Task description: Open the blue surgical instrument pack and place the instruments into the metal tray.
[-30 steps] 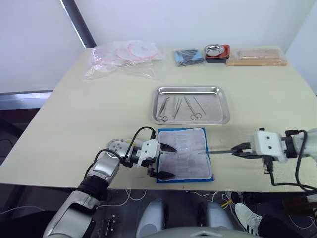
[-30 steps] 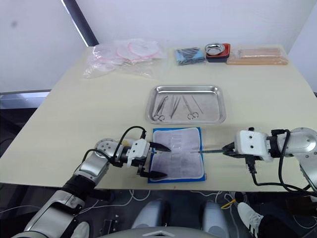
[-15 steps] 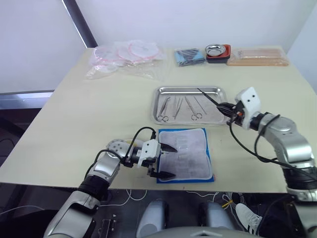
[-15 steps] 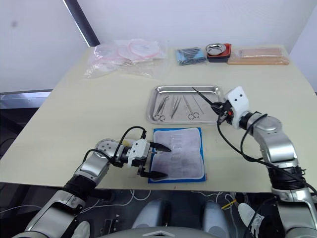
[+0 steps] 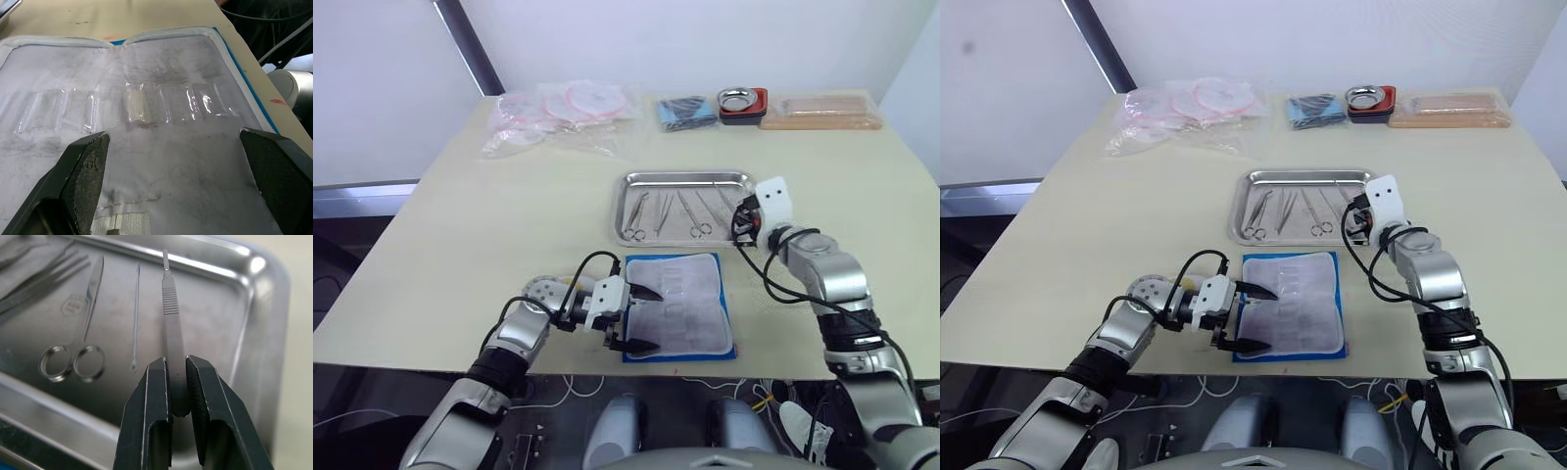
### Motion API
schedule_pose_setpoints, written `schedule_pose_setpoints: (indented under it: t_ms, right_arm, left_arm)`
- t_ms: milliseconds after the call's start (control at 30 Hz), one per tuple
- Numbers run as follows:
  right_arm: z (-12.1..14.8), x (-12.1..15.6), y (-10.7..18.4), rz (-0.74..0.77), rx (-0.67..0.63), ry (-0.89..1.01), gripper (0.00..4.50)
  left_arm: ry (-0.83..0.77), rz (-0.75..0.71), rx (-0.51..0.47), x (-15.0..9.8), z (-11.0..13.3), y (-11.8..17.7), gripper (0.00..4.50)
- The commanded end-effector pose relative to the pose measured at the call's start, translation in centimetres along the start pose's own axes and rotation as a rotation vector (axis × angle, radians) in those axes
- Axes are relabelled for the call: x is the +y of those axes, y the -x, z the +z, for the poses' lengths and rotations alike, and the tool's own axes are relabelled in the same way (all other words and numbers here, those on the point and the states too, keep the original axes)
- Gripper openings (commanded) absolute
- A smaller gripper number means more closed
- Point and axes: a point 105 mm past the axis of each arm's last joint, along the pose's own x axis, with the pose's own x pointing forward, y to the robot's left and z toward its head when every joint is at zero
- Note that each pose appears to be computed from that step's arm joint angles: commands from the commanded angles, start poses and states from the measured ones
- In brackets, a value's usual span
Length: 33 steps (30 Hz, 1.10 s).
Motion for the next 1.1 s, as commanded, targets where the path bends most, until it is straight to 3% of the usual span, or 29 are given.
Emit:
schedule_pose_setpoints:
  t_ms: [33, 233, 367, 400, 433, 467, 500, 600, 833, 933, 1100]
  right_arm:
    - [1.0, -0.1, -0.2, -0.043, -0.007, -0.049, 0.07]
    - [0.7, 0.2, -0.6, -0.057, 0.024, -0.08, 0.07]
    - [1.1, 0.5, -0.6, -0.04, 0.005, -0.066, 1.92]
    - [1.8, 0.5, -0.3, -0.027, -0.03, -0.037, 2.21]
    - [2.4, 0.5, 0.0, -0.014, -0.058, -0.008, 2.93]
    - [2.7, 0.5, 0.2, -0.006, -0.075, 0.012, 2.93]
    - [3.3, 0.5, 0.6, 0.011, -0.1, 0.034, 3.21]
    - [4.7, 0.9, 1.8, 0.07, -0.179, 0.12, 4.42]
    - [6.6, -0.3, 4.8, 0.14, -0.339, 0.165, 4.42]
    - [6.0, -1.1, 5.9, 0.181, -0.387, 0.154, 4.42]
    - [5.4, -0.2, 8.1, 0.336, -0.5, 0.168, 4.42]
  left_arm:
    - [0.243, 0.006, 0.227, -3.0, -7.0, 0.4, 4.5]
    - [0.242, 0.003, 0.224, -3.1, -7.0, 0.3, 4.5]
    - [0.241, 0.004, 0.222, -3.1, -7.0, 0.2, 4.5]
    - [0.241, 0.004, 0.222, -3.1, -7.0, 0.2, 4.5]
    - [0.24, 0.004, 0.222, -3.1, -6.9, 0.3, 4.5]
    - [0.24, 0.004, 0.221, -3.1, -6.9, 0.2, 4.5]
    - [0.239, 0.004, 0.22, -3.1, -6.9, 0.3, 4.5]
    - [0.232, 0.005, 0.215, -3.0, -6.6, 0.4, 4.5]
    - [0.168, 0.059, 0.126, -1.7, -3.8, 1.3, 4.5]
    - [0.143, 0.113, 0.019, -0.6, -1.2, 1.6, 4.5]
    - [0.075, 0.158, -0.122, 0.4, 2.6, 2.3, 4.5]
